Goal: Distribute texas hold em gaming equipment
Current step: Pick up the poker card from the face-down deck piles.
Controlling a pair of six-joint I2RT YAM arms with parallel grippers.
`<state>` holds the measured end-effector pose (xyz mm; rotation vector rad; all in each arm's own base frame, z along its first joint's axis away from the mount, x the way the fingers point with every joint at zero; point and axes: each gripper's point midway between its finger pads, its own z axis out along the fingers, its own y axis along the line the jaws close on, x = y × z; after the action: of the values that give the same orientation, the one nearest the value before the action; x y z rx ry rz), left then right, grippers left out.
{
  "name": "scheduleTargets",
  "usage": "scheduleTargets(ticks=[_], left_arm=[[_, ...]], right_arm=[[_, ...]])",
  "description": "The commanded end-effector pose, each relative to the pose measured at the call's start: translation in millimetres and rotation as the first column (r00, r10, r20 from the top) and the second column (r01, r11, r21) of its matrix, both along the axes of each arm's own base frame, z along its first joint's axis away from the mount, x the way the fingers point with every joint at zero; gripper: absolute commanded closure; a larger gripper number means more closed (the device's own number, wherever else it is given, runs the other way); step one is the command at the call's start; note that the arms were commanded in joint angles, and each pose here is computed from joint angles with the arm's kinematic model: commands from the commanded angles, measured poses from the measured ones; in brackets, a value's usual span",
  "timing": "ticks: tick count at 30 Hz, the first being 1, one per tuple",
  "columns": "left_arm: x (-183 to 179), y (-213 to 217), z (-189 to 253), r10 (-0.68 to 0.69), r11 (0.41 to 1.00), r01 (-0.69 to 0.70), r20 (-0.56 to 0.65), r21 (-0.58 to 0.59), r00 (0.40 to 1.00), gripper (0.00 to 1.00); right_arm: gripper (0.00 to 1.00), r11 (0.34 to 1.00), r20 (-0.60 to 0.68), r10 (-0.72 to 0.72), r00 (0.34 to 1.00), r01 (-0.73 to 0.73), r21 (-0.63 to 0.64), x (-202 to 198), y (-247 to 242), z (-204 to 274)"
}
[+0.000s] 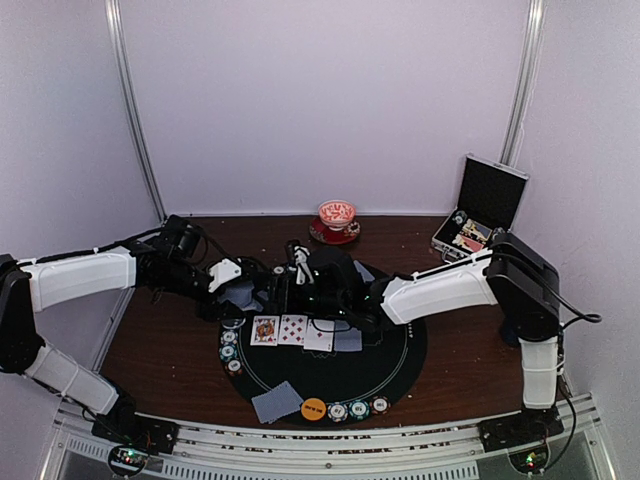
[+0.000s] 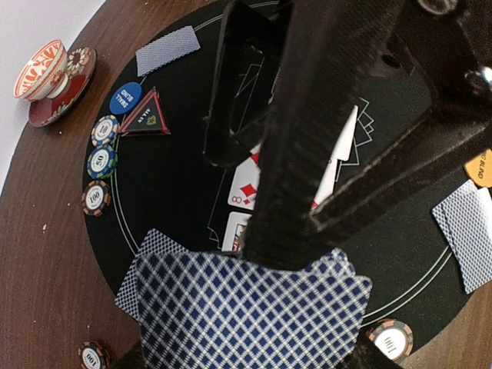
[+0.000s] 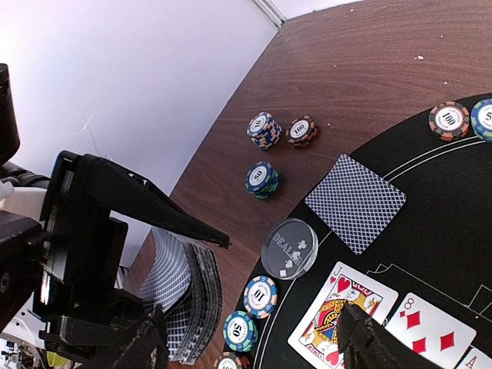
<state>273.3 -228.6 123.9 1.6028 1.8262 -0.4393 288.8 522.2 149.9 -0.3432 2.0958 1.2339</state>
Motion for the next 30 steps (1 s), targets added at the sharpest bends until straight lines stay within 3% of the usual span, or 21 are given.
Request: scheduleTargets(ticks=[1, 11, 21, 27, 30], left_arm=[[-2.3, -5.9, 7.8, -0.032, 0.999, 0.033, 0.032, -0.028, 0.999, 0.38], [-1.5, -6.0, 7.1, -0.031, 0.999, 0.031, 0.03, -0.027, 0.999, 0.38], [-1.7, -6.1, 6.3, -0.031, 0.999, 0.032, 0.029, -0.026, 0.999, 0.38], [-1.6, -6.2, 6.4, -0.031, 0.999, 0.031, 0.029, -0.026, 0.999, 0.38], [-1.3, -5.9, 6.2, -0.03, 0.999, 0.031, 0.029, -0.025, 0.999, 0.38]], right_arm=[[0.24, 0.998, 0.016, -0.038, 0.999, 0.037, 0.045, 6.6, 1.1, 18.6], [0.22, 0.993, 0.005, -0.005, 1.0, 0.004, 0.116, 5.5, 5.7, 30.1], [0.22, 0.998, -0.051, 0.033, 0.998, -0.03, 0.057, 9.5, 29.9, -1.9], [0.32, 0.999, -0.072, -0.036, 0.997, 0.035, -0.017, 19.9, 23.2, -22.9], [0.46, 0.995, -0.074, -0.095, 0.993, 0.092, -0.04, 26.3, 10.2, -26.3]])
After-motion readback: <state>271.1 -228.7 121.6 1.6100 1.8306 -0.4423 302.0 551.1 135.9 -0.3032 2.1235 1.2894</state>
